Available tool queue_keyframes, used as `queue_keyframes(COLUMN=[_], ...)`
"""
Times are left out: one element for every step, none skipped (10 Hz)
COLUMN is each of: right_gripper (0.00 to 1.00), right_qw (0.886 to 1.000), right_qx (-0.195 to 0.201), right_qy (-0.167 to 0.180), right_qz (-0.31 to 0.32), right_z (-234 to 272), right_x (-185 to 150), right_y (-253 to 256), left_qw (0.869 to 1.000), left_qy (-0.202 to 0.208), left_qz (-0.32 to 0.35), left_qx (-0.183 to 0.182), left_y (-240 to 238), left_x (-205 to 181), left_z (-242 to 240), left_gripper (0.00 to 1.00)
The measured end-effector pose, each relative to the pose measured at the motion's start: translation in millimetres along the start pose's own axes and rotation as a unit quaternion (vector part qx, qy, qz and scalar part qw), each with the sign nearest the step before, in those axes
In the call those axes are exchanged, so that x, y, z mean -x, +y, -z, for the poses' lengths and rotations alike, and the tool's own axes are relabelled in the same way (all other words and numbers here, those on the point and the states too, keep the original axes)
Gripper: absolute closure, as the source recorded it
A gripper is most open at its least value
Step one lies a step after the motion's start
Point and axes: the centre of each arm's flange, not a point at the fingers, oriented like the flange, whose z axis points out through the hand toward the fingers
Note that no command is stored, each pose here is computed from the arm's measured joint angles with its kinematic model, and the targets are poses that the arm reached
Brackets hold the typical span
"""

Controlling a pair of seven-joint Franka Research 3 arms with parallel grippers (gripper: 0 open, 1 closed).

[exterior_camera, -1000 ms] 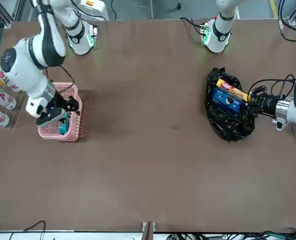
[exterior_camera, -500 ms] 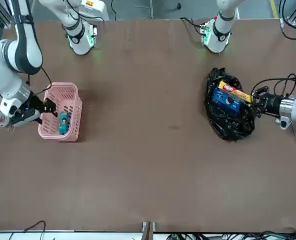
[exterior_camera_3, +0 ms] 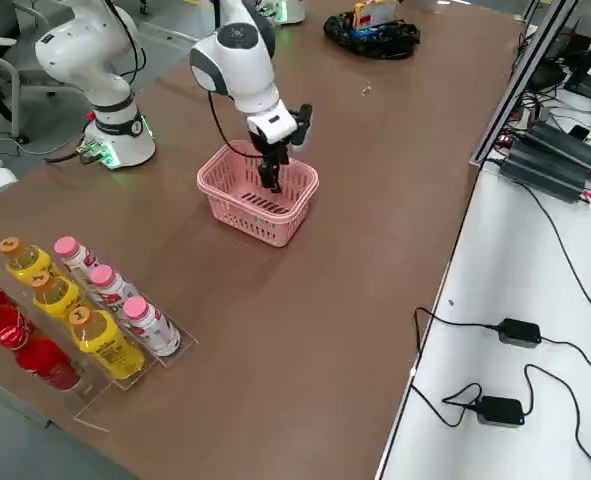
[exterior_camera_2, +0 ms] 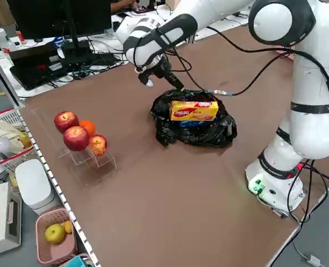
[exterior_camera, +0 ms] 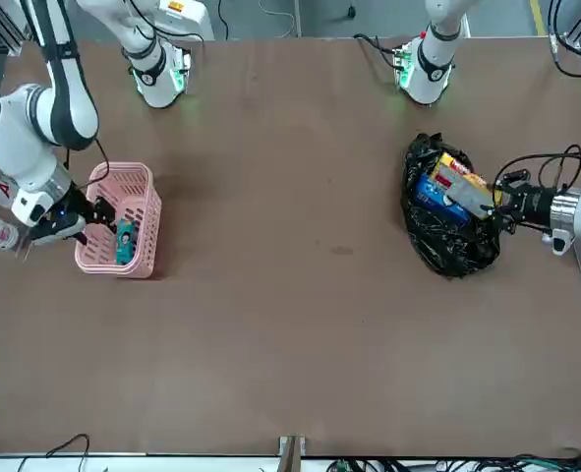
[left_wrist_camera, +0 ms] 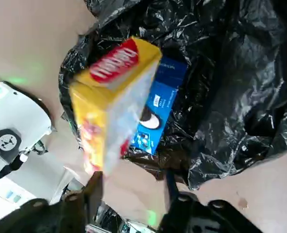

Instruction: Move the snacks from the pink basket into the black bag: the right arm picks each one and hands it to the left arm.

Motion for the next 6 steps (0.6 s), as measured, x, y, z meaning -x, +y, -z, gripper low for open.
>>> queue_keyframes(right_gripper=[0.00,0.00,0.00,0.00,0.00,0.00], right_qw=[1.000,1.000,1.000,1.000,1.000,1.000], right_qx=[0.007,0.012,0.014,0.013,0.012,0.011], right_qy=[0.007,0.009,0.008,0.005,0.003,-0.001], right_qz=[-0.001,-0.002,-0.001,0.000,0.000,-0.001], right_z=[-6,-15,-21,-24,-27,-31], right_x=[4,11,16,20,22,25], right_y=[1,0,-3,-5,-6,-7], left_qw=[1.000,1.000,1.000,0.999,0.998,0.996], left_qy=[0.001,0.003,0.009,0.020,0.034,0.051], left_qz=[-0.002,-0.005,-0.012,-0.025,-0.043,-0.062], left_qx=[0.004,0.007,0.014,0.023,0.035,0.050], left_y=[1,2,4,8,16,23], left_x=[2,6,14,29,49,69], left_z=[3,7,15,27,43,62], left_gripper=[0.17,0.04,0.00,0.00,0.00,0.00])
